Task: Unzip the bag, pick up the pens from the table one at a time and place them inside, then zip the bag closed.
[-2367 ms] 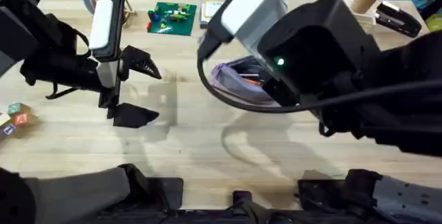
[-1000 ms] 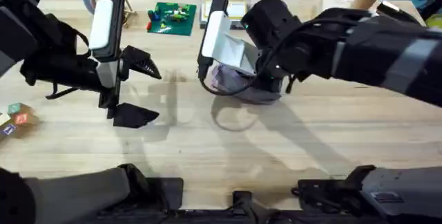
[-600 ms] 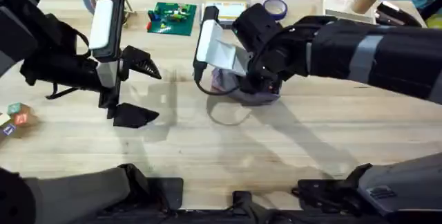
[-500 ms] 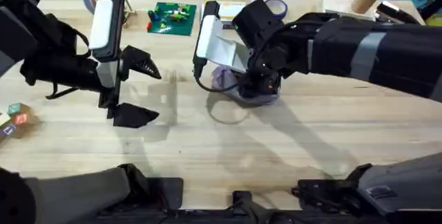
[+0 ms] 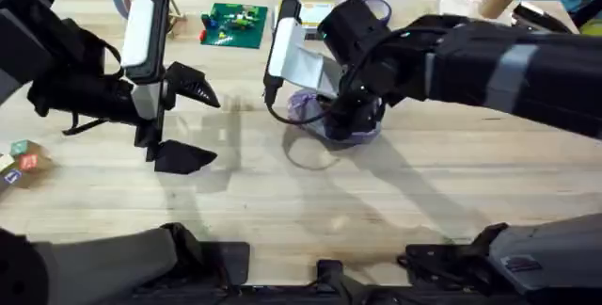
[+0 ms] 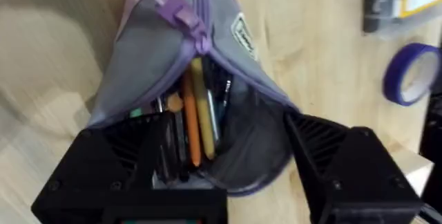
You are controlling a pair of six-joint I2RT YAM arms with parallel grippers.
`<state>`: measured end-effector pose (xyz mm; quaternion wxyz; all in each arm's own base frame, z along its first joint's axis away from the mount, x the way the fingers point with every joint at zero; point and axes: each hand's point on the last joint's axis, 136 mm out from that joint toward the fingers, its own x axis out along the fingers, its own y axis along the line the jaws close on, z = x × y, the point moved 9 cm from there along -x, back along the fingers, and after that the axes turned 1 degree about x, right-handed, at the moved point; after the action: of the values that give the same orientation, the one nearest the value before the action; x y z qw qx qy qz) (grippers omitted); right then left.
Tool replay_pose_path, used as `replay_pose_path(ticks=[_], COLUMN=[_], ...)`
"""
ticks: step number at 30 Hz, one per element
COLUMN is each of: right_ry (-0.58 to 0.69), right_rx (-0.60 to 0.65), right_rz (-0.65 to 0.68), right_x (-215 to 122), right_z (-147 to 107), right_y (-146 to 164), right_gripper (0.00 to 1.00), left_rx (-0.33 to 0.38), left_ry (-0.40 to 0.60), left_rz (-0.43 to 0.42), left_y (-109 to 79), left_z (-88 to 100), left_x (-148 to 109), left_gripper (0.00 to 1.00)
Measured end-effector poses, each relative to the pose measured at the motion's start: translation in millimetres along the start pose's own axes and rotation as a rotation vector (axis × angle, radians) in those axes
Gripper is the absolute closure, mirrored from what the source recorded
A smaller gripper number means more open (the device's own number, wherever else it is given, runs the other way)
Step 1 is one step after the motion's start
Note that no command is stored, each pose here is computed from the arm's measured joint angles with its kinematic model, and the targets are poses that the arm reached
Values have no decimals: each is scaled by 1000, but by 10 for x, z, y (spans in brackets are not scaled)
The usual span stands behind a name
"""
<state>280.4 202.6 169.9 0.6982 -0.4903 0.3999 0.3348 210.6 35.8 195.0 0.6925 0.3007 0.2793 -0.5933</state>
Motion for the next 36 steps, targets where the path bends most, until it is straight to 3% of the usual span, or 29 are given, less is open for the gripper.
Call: replay_pose_path(ticks=[12, 20, 29, 36], right_ry=[-228, -342, -439, -481], right_rx=[96, 270, 575, 856], right_rz=[-131, -178, -140, -76], right_x=[-872, -1276, -1505, -1562], right_z=[-19, -107, -169, -186], right_y=[-178, -232, -236, -234], right_gripper=[3, 3, 3, 3], left_rx=[23, 132, 96, 19], left_ry=[-43, -19, -29, -75], left_rz=[34, 88, 220, 177], left_y=[50, 286, 632, 753], left_z=[40, 166, 351, 334], left_x=[10, 168, 288, 513], left_gripper=[7, 7, 10, 10])
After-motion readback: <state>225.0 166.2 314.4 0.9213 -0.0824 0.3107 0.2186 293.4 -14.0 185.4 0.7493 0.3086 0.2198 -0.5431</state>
